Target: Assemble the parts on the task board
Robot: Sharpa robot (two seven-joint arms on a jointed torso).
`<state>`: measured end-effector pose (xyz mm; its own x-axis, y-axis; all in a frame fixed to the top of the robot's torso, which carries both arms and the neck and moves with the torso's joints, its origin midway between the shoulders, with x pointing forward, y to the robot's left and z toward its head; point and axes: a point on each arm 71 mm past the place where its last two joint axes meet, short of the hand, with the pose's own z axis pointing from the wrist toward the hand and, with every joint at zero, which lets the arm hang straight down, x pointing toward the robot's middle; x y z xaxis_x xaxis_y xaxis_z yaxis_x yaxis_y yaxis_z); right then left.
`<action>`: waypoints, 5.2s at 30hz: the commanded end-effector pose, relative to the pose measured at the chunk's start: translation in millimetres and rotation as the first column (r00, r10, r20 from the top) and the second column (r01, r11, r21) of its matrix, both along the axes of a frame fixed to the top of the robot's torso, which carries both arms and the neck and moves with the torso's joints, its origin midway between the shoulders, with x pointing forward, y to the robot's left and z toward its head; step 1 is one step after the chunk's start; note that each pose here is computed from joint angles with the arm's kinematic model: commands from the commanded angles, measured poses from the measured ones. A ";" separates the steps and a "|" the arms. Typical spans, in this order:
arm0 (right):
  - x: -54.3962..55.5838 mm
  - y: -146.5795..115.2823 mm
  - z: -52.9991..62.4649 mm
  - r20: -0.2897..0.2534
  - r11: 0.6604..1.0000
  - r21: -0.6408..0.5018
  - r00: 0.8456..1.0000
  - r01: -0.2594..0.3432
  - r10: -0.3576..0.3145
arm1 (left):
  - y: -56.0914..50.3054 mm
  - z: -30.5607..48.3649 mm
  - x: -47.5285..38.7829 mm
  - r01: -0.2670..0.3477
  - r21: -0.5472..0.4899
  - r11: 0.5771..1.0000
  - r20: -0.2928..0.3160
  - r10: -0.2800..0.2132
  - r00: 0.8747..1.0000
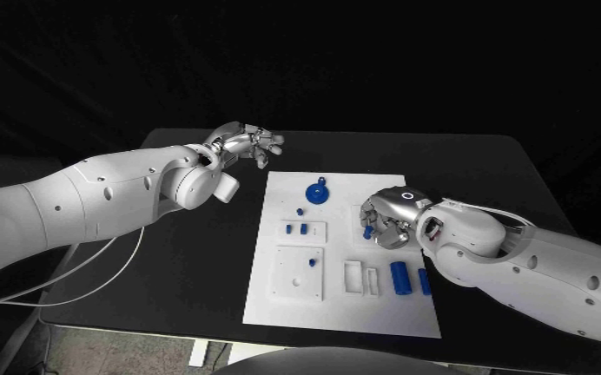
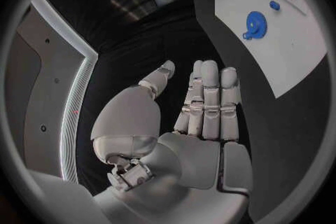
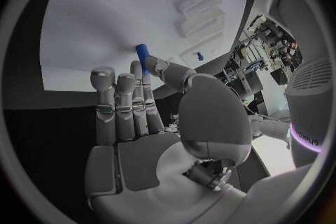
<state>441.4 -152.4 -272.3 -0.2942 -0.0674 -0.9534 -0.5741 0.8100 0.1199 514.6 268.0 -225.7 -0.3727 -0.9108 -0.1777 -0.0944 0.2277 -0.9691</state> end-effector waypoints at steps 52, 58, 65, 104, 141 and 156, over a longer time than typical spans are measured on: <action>-3.1 4.3 -1.5 0.024 1.000 -0.003 1.000 0.011 -0.011 | -0.6 0.4 0.0 0.010 -0.006 1.000 0.000 -0.010 1.000; -1.7 9.7 21.2 0.049 0.999 0.041 0.999 0.018 -0.020 | -0.2 0.3 0.3 0.008 -0.005 1.000 0.000 -0.008 1.000; 1.2 19.0 51.2 0.098 0.995 0.098 0.995 0.003 -0.012 | -1.7 0.3 0.4 0.012 -0.007 1.000 0.000 -0.012 1.000; -59.7 125.2 -13.2 -0.088 0.952 0.142 0.955 -0.271 0.285 | -18.4 -1.3 2.2 0.041 -0.009 0.999 -0.007 -0.041 0.999; -67.2 129.4 -29.4 -0.116 0.952 0.106 0.948 -0.286 0.298 | -17.5 -2.0 1.9 0.044 -0.008 0.999 -0.013 -0.044 0.999; -71.1 132.1 -30.1 -0.120 0.948 0.114 0.944 -0.296 0.309 | -17.4 -2.2 2.2 0.045 -0.008 0.999 -0.014 -0.045 0.999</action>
<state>372.9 -21.5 -300.4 -0.3951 -0.0602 -0.9167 -0.7529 0.5929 0.2856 517.1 252.9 -228.6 -0.4000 -0.9005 -0.1706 -0.1037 0.2294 -0.9678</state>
